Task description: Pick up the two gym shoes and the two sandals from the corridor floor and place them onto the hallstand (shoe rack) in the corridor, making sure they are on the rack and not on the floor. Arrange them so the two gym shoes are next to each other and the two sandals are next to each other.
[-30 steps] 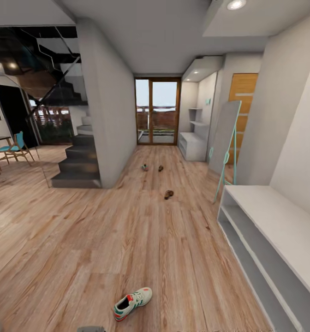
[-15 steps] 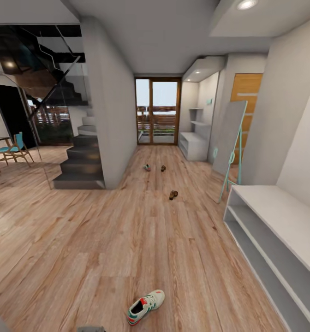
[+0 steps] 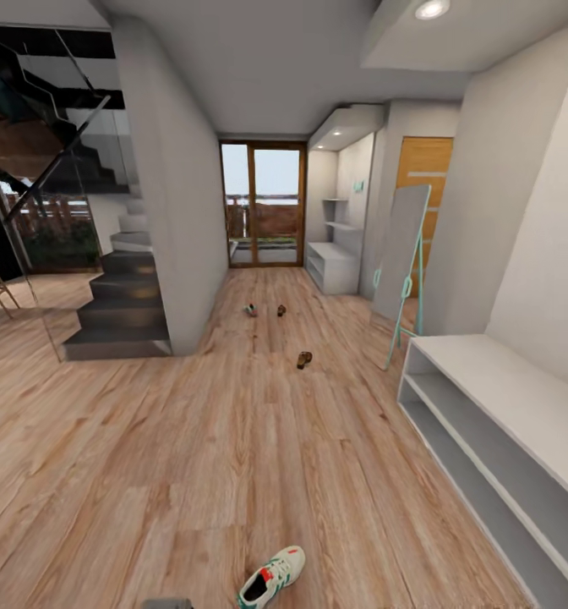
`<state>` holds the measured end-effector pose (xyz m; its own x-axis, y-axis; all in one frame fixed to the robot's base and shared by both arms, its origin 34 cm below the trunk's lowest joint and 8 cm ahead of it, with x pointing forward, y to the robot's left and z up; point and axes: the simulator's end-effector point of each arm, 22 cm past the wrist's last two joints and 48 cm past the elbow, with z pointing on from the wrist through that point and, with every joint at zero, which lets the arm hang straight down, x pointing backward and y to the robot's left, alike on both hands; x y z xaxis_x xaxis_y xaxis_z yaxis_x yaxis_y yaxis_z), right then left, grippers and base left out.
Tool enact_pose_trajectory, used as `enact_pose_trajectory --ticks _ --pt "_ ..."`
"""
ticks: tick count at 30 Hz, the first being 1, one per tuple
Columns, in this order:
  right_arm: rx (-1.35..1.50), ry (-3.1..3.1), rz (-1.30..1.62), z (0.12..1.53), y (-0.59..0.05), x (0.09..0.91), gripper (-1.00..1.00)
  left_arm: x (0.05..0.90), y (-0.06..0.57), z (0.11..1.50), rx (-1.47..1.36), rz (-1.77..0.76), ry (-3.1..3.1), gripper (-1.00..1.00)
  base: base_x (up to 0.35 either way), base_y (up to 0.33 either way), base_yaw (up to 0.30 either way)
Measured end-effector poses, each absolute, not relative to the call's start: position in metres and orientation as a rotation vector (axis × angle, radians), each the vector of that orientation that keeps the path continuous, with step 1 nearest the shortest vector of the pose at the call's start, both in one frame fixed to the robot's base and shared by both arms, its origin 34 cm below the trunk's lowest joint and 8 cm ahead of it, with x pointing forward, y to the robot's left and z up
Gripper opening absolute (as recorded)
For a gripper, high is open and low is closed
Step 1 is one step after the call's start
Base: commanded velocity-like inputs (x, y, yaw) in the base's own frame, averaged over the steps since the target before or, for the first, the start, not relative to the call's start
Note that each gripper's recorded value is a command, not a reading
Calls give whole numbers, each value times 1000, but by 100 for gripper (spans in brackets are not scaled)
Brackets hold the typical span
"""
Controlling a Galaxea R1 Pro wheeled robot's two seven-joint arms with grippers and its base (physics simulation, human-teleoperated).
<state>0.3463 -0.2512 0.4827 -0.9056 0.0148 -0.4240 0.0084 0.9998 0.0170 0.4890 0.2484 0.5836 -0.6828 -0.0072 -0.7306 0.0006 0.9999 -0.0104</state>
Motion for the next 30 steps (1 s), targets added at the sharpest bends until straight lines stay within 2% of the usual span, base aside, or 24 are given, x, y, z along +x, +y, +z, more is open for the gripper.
enact_pose_trajectory --ticks 9,15,22,30 --pt "17 2704 20 483 -251 346 100 489 248 584 -4 -12 2322 100 16 18 -282" --pt "17 2704 20 483 -251 346 100 489 248 583 -6 -13 2323 100 20 18 -73" --pt "17 2704 20 483 -251 346 100 489 248 584 -5 -13 2323 100 103 149 -26" --pt "17 2704 20 483 -251 346 100 489 248 583 -5 -13 2323 100 5 7 -265"
